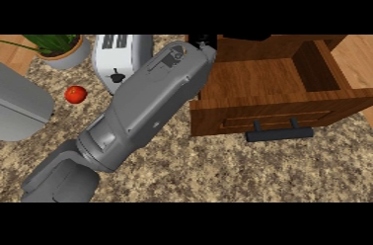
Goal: Pick up the can, place it into the drawer and close the drawer
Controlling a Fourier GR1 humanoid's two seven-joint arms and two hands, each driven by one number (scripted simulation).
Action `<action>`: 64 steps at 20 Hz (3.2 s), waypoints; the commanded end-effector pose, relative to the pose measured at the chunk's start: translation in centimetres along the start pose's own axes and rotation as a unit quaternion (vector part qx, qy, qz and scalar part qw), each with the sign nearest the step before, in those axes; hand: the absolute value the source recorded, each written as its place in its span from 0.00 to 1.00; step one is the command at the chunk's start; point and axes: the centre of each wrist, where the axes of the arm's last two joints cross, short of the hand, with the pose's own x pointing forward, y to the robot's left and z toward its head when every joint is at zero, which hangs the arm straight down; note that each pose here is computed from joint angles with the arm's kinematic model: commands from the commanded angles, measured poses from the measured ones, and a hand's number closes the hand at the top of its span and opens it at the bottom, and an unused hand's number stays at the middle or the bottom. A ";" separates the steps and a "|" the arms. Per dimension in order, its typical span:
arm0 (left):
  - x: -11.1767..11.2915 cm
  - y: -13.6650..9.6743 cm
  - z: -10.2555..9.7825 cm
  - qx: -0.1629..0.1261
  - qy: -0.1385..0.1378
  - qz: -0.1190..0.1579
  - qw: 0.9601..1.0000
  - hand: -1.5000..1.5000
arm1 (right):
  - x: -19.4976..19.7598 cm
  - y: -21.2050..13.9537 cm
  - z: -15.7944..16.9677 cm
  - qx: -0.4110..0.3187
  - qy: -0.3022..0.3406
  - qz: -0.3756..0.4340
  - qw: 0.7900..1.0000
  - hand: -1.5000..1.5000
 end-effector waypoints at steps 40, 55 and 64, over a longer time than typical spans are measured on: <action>-1.1 -0.9 0.4 0.051 -0.044 0.010 0.998 0.00 | 3.6 6.1 -6.1 0.105 -0.151 0.278 0.943 0.00; -1.1 2.2 -0.7 0.067 -0.025 0.008 0.997 0.00 | -1.0 14.0 -15.0 0.128 -0.174 0.439 0.872 0.00; -0.3 3.7 -0.5 0.060 -0.028 0.005 0.998 0.00 | -5.6 18.8 -21.0 0.184 -0.166 0.544 0.802 0.00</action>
